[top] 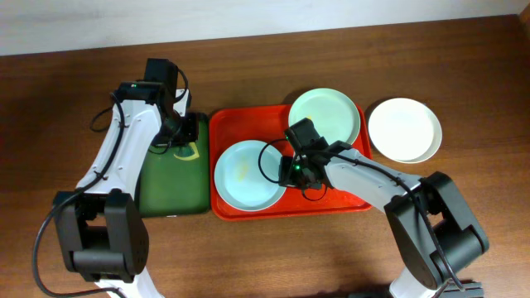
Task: Clean dirty plates on tray and stack at the side
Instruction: 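Scrub the pale blue plate with the sponge in left gripper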
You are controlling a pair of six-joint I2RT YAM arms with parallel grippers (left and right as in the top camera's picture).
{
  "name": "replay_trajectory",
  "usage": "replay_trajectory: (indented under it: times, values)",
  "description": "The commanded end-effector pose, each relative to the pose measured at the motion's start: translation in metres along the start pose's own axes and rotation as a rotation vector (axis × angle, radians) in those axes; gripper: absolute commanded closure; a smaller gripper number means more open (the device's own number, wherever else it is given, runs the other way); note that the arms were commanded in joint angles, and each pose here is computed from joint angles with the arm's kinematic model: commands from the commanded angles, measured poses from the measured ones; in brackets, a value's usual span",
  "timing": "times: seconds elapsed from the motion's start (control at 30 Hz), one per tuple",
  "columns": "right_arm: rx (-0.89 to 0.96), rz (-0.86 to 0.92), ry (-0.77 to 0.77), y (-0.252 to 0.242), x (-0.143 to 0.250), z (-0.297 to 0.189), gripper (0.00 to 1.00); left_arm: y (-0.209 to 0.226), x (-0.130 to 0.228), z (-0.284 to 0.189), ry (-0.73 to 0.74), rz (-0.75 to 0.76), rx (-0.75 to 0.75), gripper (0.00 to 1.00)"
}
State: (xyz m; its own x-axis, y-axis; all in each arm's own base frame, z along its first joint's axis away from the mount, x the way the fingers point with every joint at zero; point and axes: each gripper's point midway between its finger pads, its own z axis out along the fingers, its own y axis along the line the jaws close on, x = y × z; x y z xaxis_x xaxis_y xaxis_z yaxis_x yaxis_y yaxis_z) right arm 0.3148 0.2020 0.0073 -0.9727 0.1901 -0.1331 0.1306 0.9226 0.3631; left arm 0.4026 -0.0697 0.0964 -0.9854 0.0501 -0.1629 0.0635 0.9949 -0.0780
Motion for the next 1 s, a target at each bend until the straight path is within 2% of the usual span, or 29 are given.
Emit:
replay_trajectory:
  times: [0.0, 0.2, 0.37, 0.63, 0.97]
  values:
    - [0.018, -0.008, 0.001, -0.004, 0.002, 0.005, 0.96, -0.007, -0.002, -0.005, -0.017, 0.04, -0.002, 1.0]
    - [0.016, -0.006, 0.011, -0.004, 0.004, 0.005, 0.96, -0.05, 0.003, -0.003, -0.021, 0.125, 0.022, 1.0]
    - [0.009, -0.003, 0.017, -0.003, 0.005, 0.005, 0.96, -0.087, 0.03, 0.006, 0.042, 0.204, 0.032, 1.0]
    - [-0.004, -0.003, 0.029, -0.001, 0.008, 0.005, 0.96, -0.084, 0.054, 0.043, 0.08, 0.207, 0.029, 1.0]
    - [-0.016, -0.002, 0.043, 0.001, 0.01, 0.005, 0.96, -0.091, 0.049, 0.067, 0.033, 0.2, 0.059, 1.0]
